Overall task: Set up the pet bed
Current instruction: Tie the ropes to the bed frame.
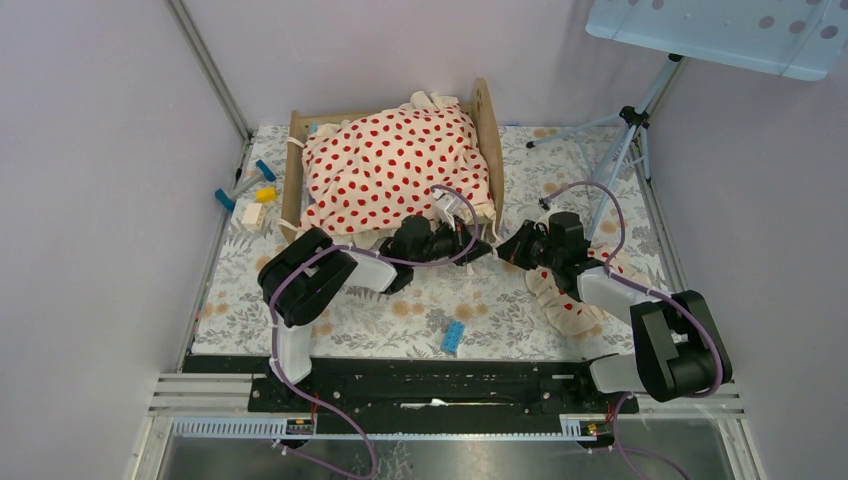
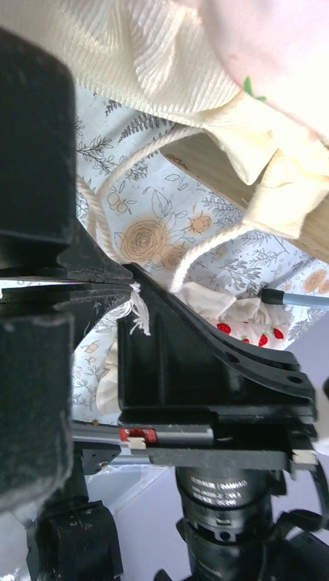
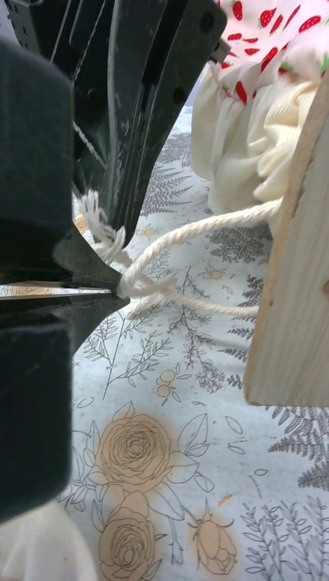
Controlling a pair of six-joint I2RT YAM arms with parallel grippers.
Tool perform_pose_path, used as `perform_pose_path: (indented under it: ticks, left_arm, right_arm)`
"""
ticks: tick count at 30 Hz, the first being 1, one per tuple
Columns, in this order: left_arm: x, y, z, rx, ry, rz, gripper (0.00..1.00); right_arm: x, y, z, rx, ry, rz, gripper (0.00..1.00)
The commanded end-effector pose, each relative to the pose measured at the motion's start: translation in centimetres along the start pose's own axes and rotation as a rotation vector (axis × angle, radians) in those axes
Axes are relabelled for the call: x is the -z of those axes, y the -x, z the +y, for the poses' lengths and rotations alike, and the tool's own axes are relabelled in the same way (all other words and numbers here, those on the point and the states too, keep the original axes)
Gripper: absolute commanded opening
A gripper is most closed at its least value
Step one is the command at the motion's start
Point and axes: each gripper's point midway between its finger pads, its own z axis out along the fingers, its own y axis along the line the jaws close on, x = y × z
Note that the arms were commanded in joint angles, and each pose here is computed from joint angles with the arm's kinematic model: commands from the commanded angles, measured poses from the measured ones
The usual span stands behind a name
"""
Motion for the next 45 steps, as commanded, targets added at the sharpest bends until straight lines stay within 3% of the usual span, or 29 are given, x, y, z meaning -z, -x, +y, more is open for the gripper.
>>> perform_pose_path:
  ticks: [1, 21, 45]
  left_arm:
    - [-0.3, 2.6, -1.1, -0.003, -0.034, -0.103, 0.00]
    - [-1.1, 2.2, 1.2, 0.049, 0.061, -0.111, 0.00]
    - [-3.7, -0.4, 1.8, 0.055, 0.021, 0.041, 0.00]
  right_arm:
    - [0.6, 0.3, -0.2, 0.019, -0.004, -0.030, 0.00]
    - [1.8, 0.1, 0.7, 0.065, 0.044, -0.059, 0.04]
    - [2.0, 0.2, 2.4, 0.128, 0.132, -0.049, 0.09]
